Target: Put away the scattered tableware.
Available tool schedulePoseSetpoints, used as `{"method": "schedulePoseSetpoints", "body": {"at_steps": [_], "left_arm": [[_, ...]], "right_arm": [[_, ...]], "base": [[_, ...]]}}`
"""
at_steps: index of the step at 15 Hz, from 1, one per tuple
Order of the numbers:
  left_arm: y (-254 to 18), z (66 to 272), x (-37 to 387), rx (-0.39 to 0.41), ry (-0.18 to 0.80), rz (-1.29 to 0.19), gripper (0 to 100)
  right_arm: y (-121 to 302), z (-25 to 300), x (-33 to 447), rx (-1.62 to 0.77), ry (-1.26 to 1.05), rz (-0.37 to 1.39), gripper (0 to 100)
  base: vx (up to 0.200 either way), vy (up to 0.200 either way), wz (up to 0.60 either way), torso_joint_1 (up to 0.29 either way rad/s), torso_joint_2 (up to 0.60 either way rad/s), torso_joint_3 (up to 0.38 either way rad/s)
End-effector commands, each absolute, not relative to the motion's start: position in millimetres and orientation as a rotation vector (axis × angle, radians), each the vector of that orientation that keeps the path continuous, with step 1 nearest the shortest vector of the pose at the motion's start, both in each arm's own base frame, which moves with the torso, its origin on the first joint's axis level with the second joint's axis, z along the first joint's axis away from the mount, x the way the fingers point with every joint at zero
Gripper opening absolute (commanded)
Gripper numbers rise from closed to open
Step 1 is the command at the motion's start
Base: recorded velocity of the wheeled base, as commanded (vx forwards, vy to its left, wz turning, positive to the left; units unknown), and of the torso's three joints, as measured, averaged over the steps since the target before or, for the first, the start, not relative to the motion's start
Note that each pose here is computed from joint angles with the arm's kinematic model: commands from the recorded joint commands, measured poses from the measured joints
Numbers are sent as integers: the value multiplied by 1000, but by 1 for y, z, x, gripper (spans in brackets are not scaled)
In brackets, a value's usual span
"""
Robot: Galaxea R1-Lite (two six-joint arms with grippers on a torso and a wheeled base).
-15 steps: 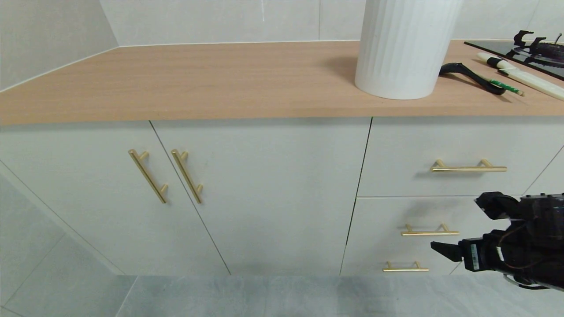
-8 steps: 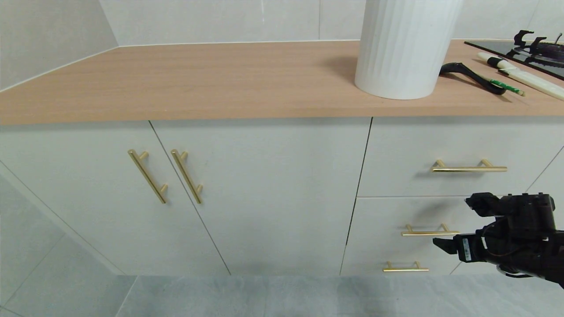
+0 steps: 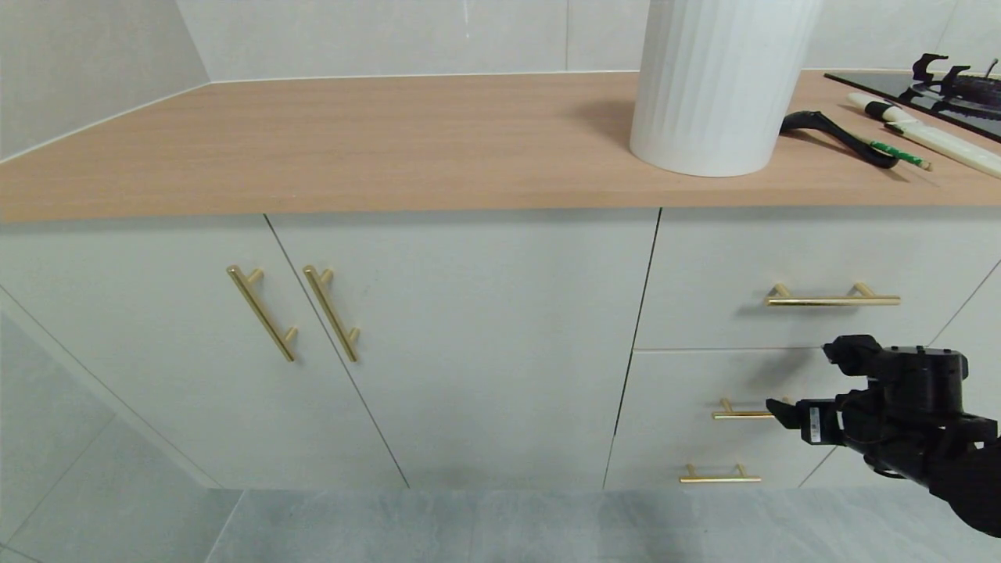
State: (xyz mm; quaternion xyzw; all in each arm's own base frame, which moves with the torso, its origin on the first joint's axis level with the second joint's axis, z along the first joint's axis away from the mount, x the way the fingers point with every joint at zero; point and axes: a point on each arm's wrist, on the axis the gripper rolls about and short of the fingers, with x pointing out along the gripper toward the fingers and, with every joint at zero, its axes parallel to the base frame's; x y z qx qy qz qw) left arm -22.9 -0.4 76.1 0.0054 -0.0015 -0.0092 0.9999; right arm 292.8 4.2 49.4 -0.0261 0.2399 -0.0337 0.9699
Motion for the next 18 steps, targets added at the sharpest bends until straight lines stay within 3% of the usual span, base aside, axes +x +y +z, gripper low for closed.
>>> {"method": "schedulePoseSetpoints", "body": {"at_steps": [1, 18], "left_arm": [[0, 76, -23, 11, -2, -18, 100], [0, 76, -23, 11, -2, -18, 100]], "right_arm": [[4, 26, 297, -64, 506, -102, 100], [4, 1, 307, -64, 458, -128, 100]], "base": [[0, 0, 0, 0, 0, 0], [0, 0, 0, 0, 0, 0]]}}
